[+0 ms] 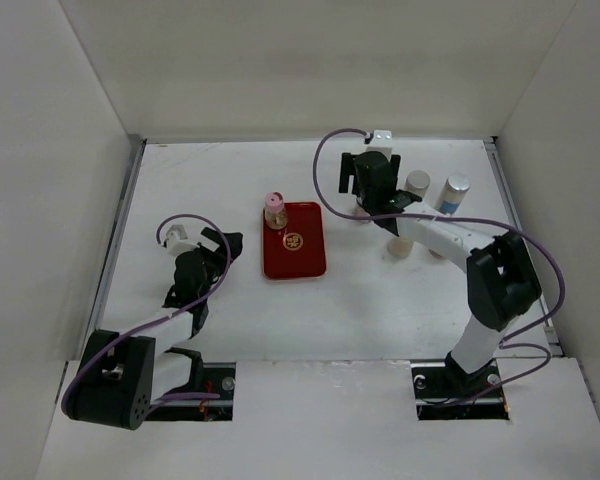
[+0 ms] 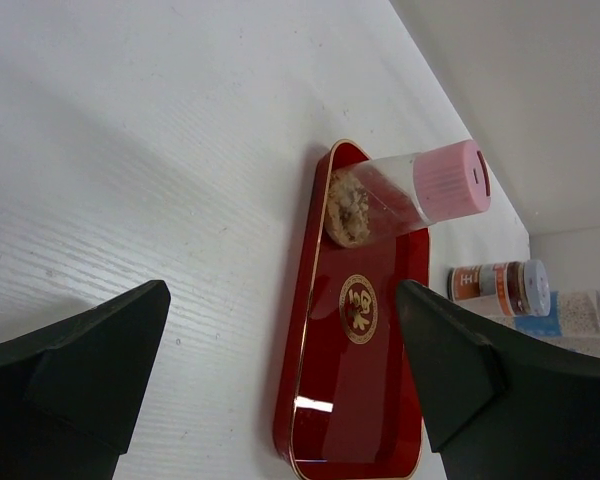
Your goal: Organize the condiment bottles
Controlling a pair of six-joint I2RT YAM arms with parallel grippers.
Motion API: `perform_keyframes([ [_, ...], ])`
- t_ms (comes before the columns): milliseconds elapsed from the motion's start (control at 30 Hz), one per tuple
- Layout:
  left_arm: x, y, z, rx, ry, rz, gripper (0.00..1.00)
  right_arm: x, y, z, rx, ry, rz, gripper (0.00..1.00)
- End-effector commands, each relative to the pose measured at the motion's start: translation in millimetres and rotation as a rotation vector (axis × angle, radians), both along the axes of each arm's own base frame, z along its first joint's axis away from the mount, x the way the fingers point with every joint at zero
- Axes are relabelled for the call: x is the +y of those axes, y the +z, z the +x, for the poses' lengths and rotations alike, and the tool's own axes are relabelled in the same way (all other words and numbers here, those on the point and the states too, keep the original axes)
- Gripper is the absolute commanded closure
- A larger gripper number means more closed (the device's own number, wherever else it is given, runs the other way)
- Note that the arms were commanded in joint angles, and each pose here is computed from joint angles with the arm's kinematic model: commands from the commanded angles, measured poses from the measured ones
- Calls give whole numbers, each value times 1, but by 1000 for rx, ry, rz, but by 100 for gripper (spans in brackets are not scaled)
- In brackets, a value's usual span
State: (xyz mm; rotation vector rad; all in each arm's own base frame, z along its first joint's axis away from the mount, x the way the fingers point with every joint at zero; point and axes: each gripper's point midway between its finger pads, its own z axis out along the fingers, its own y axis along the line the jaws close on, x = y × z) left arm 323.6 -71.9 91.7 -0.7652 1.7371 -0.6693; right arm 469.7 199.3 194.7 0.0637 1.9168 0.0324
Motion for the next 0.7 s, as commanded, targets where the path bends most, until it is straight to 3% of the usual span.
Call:
perform_keyframes([
  [0, -2, 12, 6, -50, -6, -17, 0, -10, -22, 5, 53, -40, -21, 7],
  [200, -1, 13, 6, -52, -2, -17, 0, -23, -58, 16, 128, -77, -19, 6],
  [367, -2, 16, 5, -64, -2, -18, 0, -33, -72, 20, 157, -103, -5, 13],
  [533, -2, 17, 5, -67, -5, -20, 0, -33, -56, 18, 124, -97, 27, 47],
  [667, 3, 17, 4, -69, 18, -16, 0, -9, -11, 8, -15, -26, 70, 53],
])
